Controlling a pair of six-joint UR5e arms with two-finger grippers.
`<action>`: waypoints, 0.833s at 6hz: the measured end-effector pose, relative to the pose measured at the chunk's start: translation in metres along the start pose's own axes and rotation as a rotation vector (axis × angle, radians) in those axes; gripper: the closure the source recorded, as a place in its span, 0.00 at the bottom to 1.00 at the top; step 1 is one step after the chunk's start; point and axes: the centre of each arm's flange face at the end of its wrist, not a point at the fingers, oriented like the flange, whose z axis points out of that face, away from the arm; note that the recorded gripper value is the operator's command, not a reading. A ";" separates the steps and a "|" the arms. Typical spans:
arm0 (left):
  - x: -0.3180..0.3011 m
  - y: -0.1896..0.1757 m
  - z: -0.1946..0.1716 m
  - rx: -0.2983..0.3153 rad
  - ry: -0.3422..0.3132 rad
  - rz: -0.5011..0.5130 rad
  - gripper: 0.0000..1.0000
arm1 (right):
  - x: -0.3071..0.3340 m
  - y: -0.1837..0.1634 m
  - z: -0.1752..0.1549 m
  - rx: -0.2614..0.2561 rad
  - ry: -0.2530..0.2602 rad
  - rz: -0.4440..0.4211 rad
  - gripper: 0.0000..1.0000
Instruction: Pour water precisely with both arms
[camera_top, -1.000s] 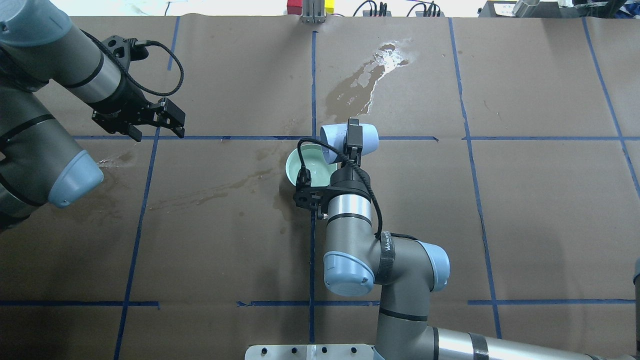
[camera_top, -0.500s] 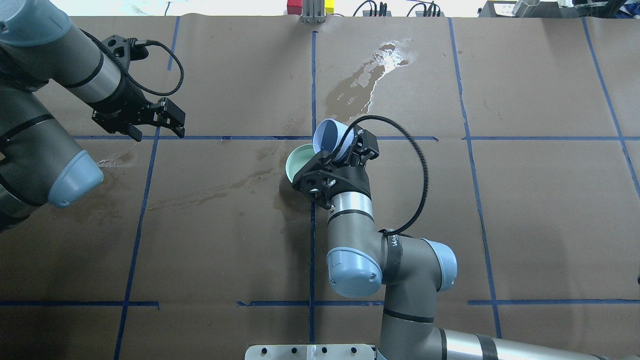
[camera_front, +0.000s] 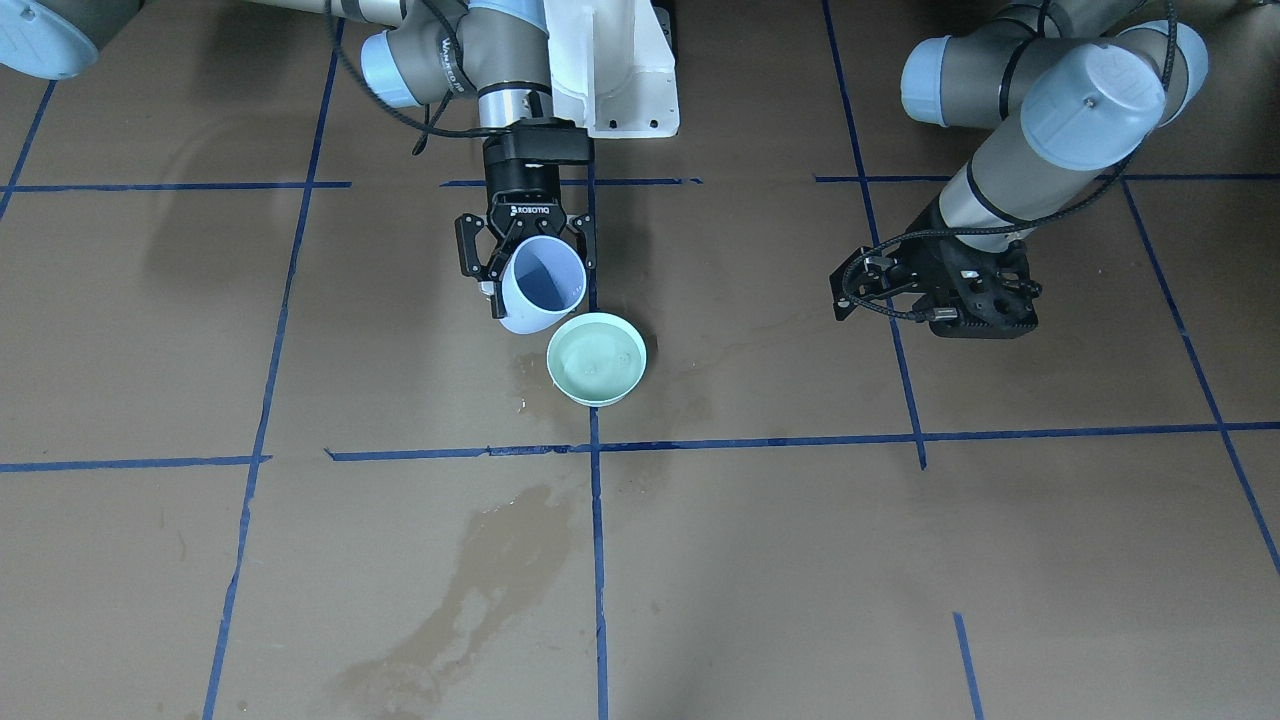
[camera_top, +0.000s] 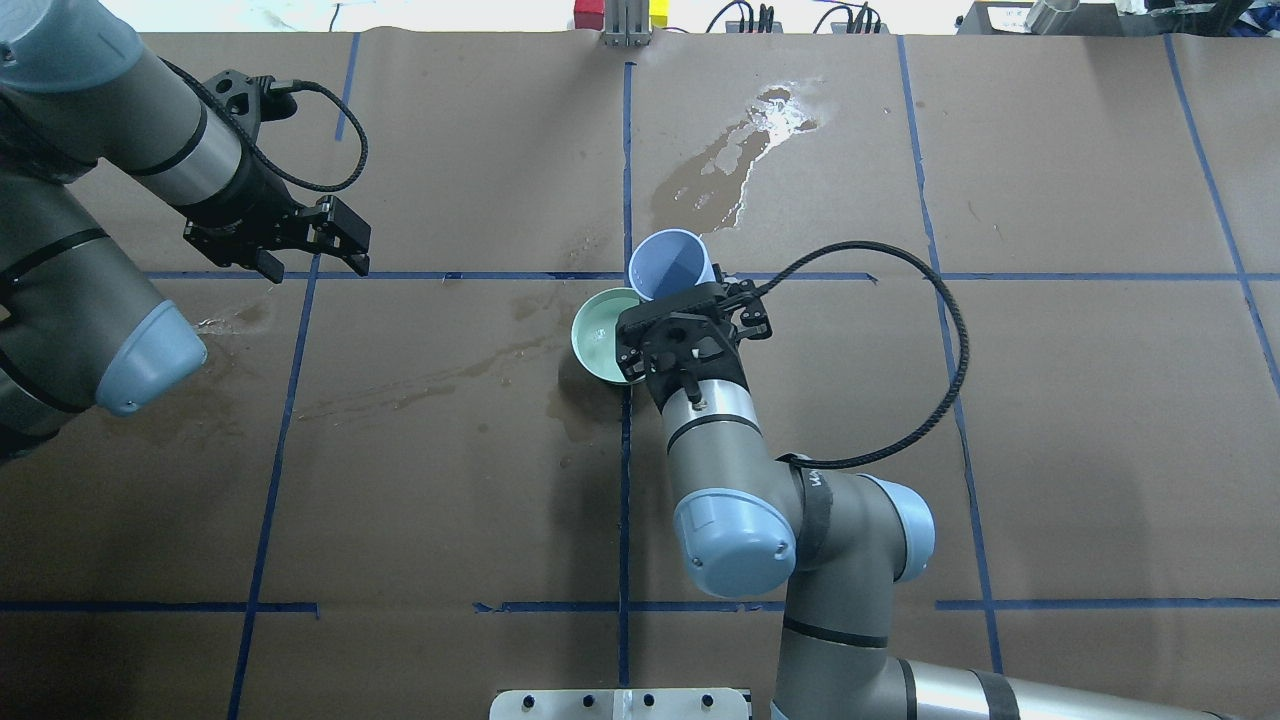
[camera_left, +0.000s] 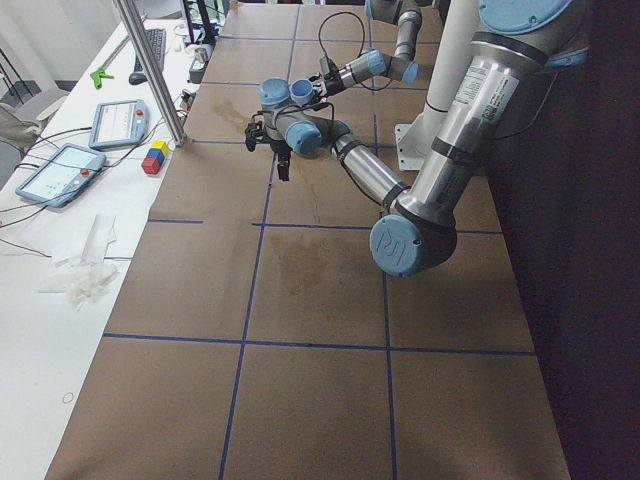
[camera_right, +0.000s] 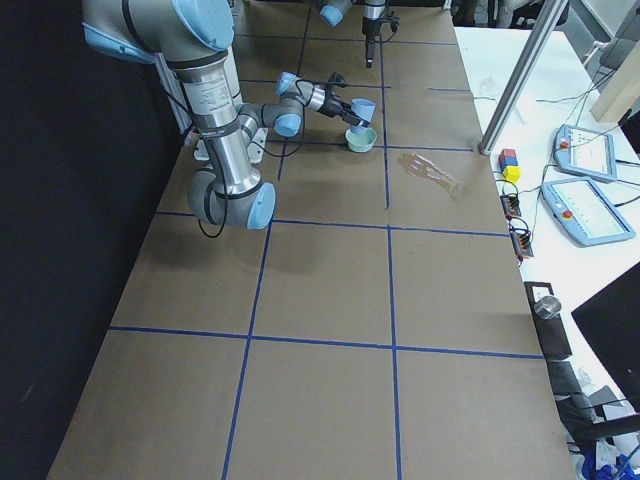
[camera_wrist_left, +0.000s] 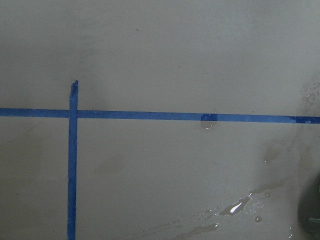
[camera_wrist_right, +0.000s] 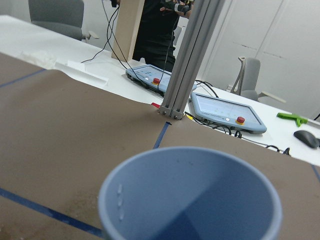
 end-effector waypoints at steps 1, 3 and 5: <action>0.000 0.000 0.000 0.000 0.000 -0.001 0.00 | 0.010 0.002 0.002 0.002 -0.022 0.142 0.98; 0.001 0.000 0.000 0.001 0.001 -0.004 0.00 | 0.059 0.018 0.014 0.007 0.010 0.188 0.97; 0.001 0.000 -0.001 0.001 0.002 -0.007 0.00 | 0.147 0.052 0.020 0.031 0.022 0.160 0.97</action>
